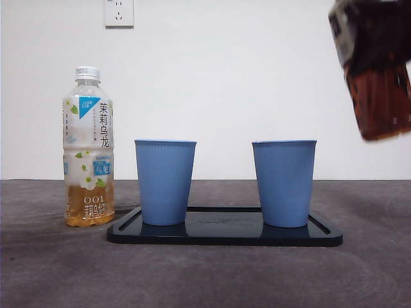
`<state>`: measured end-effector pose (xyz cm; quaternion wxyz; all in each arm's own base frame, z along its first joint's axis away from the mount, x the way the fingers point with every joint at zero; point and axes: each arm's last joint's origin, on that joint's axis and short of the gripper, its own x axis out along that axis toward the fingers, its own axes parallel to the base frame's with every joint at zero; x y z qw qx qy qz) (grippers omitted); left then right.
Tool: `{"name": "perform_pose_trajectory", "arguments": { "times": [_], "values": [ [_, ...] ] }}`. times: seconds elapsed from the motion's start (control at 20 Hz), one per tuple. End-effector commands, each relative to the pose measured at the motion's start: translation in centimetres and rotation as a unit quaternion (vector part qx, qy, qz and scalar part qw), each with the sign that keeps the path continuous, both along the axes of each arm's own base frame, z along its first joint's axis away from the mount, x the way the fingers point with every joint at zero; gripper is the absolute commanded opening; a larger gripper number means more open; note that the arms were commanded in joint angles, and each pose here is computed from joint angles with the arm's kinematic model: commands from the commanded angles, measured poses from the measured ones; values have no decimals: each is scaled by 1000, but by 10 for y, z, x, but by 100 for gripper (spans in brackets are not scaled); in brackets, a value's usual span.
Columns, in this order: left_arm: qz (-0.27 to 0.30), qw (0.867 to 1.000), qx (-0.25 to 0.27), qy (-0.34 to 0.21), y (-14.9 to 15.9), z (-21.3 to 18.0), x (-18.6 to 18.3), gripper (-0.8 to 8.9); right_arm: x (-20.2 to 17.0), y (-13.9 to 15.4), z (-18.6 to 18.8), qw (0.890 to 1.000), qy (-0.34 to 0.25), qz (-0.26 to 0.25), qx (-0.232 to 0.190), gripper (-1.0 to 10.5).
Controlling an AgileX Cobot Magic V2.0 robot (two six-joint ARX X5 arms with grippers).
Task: Pour the drink into the cup
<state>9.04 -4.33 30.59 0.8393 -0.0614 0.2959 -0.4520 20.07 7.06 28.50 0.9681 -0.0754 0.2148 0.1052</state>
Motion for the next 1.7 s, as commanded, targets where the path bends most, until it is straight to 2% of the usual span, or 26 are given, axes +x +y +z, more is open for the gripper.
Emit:
{"name": "perform_pose_trajectory", "arguments": {
  "times": [0.05,0.25,0.4,0.85,1.1,1.3,1.45,1.7],
  "values": [
    [-1,1000,0,-12,0,5,0,411,5,-1,2,996,-68,-19,56,160],
    [20,1000,10,-11,1,5,1,415,9,-7,-35,991,-85,-22,101,159],
    [38,999,17,-8,1,5,2,471,13,-9,-62,989,-88,-19,115,159],
    [46,999,23,-7,2,4,2,471,45,1,-106,991,-75,-11,111,160],
    [47,999,24,-8,2,4,2,471,49,3,-115,992,-69,-9,103,160],
    [47,999,24,-8,2,4,2,471,49,3,-115,994,-72,1,78,161],
    [47,999,24,-8,2,4,2,471,48,3,-119,996,-57,7,65,231],
    [47,999,24,-8,2,4,2,471,47,2,-123,998,-35,8,59,276]
  ]
}}
